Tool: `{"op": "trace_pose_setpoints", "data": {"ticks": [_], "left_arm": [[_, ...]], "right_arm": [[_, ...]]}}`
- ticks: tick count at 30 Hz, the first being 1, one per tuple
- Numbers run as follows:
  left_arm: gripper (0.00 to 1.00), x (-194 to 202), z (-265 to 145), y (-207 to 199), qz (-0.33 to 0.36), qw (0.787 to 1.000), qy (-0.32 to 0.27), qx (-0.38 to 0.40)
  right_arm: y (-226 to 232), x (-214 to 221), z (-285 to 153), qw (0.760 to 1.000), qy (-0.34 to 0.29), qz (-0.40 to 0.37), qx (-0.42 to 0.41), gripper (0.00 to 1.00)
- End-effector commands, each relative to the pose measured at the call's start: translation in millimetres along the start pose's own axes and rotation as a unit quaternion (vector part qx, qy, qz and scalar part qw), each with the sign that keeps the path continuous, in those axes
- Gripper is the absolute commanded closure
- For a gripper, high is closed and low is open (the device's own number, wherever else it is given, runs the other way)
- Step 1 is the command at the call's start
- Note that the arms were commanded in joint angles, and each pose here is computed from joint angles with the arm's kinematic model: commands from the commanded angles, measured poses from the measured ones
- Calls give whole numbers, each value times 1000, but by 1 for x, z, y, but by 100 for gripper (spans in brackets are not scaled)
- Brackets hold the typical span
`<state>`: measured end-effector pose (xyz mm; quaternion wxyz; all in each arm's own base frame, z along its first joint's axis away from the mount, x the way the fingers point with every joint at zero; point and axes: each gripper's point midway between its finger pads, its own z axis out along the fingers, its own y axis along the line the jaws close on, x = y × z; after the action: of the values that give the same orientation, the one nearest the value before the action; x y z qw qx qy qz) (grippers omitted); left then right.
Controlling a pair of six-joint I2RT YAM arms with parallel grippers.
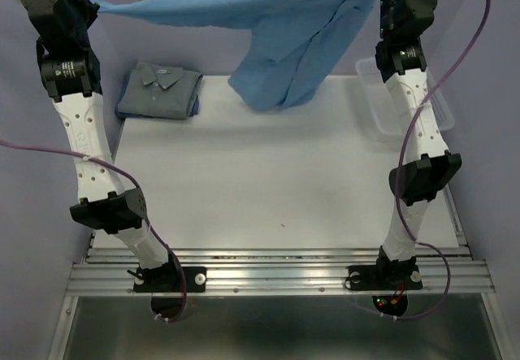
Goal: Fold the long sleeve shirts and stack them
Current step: Flatten the shirt out
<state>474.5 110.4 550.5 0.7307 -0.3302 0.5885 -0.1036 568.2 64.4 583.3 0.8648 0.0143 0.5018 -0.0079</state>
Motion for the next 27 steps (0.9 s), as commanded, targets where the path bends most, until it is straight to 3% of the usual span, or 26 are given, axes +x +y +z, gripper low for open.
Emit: {"op": "trace_pose_setpoints", "data": {"ticks": [1,2,17,22,27], "left_arm": [[100,-34,-21,-8,10,999,-30,22],[100,-39,-26,-7,9,999,-34,23],[100,-129,-131,-24,20,987,-155,37],[100,-125,-121,-22,19,987,-155,36],[100,-85,-63,-6,33,994,-99,28]], "right_arm": [[15,-95,-5,992,-120,28,-34,99],[12,-117,-12,989,-138,30,-35,99],[-2,-216,-90,979,-193,-3,-64,99],[0,-186,-81,985,-163,-14,-61,99],[19,-112,-47,991,-108,-13,-81,99]]}}
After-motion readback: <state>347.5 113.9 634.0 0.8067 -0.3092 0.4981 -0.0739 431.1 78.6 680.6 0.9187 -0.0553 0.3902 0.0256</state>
